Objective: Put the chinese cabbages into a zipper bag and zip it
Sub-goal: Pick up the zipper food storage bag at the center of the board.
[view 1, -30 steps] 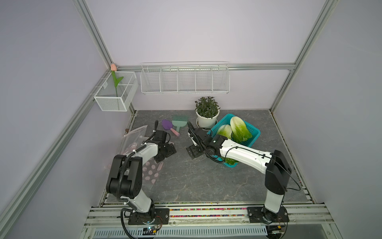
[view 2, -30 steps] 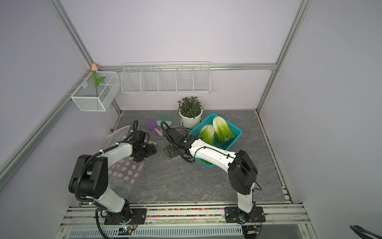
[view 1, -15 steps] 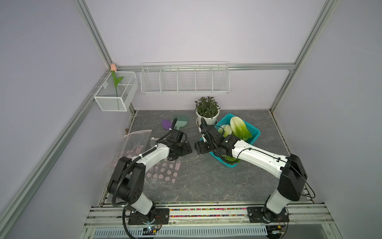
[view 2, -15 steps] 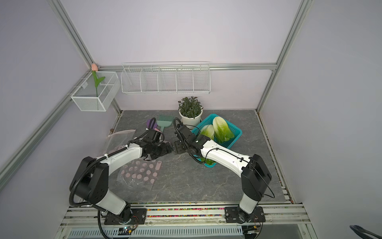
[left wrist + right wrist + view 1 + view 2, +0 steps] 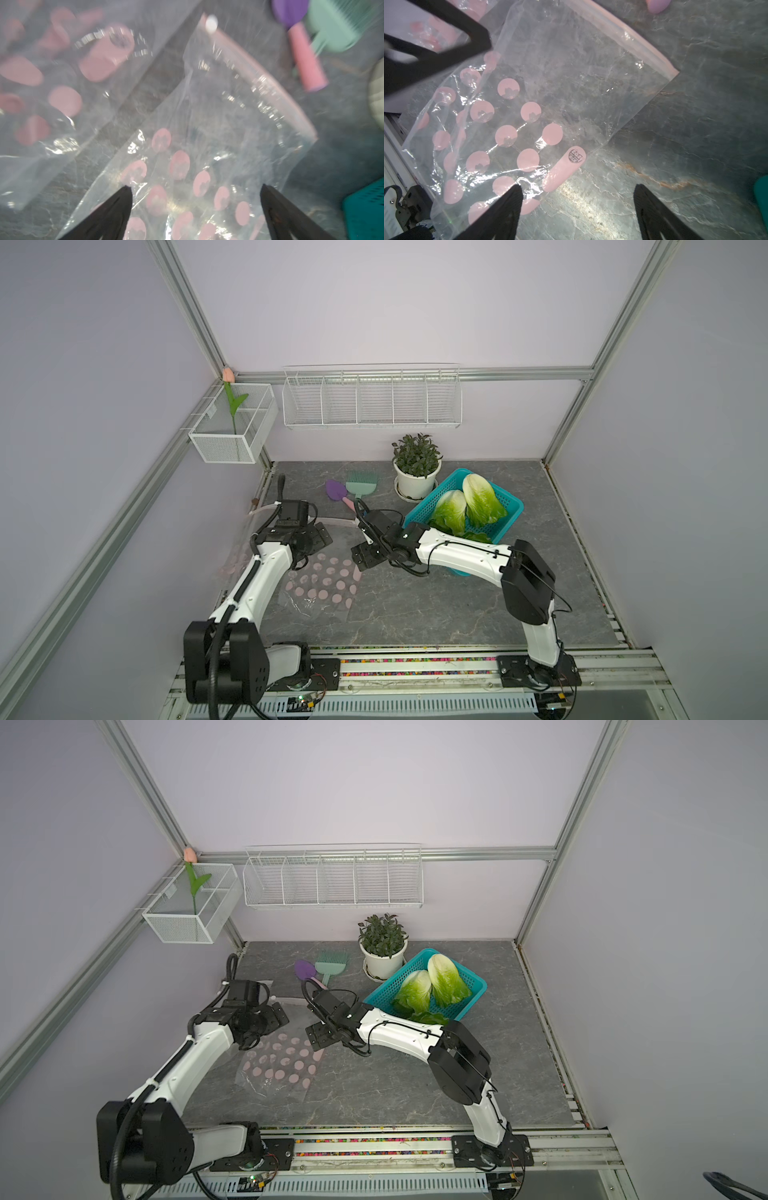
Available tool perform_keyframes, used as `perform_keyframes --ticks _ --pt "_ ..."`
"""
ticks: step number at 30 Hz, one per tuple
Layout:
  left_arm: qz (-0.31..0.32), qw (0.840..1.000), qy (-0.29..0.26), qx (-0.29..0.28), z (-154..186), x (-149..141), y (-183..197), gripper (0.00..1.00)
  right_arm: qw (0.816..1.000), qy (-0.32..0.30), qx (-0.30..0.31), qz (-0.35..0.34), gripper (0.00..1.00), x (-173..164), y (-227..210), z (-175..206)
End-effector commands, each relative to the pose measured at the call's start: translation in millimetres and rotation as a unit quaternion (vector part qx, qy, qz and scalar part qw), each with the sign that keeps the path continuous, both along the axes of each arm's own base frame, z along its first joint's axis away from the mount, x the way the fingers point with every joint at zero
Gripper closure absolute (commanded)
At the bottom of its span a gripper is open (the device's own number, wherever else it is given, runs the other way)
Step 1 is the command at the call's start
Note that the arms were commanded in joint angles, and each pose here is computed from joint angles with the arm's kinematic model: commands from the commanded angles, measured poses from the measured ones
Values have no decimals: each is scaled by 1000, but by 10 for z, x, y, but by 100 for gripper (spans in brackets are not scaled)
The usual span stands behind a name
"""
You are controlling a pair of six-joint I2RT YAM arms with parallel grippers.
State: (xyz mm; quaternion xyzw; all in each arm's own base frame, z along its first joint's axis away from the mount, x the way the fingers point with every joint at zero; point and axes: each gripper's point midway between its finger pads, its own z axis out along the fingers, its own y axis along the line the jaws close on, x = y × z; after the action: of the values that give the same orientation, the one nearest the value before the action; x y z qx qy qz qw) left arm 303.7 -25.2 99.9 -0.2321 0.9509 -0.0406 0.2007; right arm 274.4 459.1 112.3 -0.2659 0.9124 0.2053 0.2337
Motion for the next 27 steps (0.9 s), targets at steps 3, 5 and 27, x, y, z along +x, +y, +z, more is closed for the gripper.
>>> perform_keyframes --ticks 3,5,27 --pt "-14 996 83 26 -473 -207 -55 1 1000 6 1 -2 13 38 47 -25" --pt "-8 996 87 24 -579 -222 -66 3 1000 9 1 -2 13 73 59 -58" --pt "-78 994 45 -58 -807 -243 -484 100 997 28 -16 66 14 1236 337 -477"
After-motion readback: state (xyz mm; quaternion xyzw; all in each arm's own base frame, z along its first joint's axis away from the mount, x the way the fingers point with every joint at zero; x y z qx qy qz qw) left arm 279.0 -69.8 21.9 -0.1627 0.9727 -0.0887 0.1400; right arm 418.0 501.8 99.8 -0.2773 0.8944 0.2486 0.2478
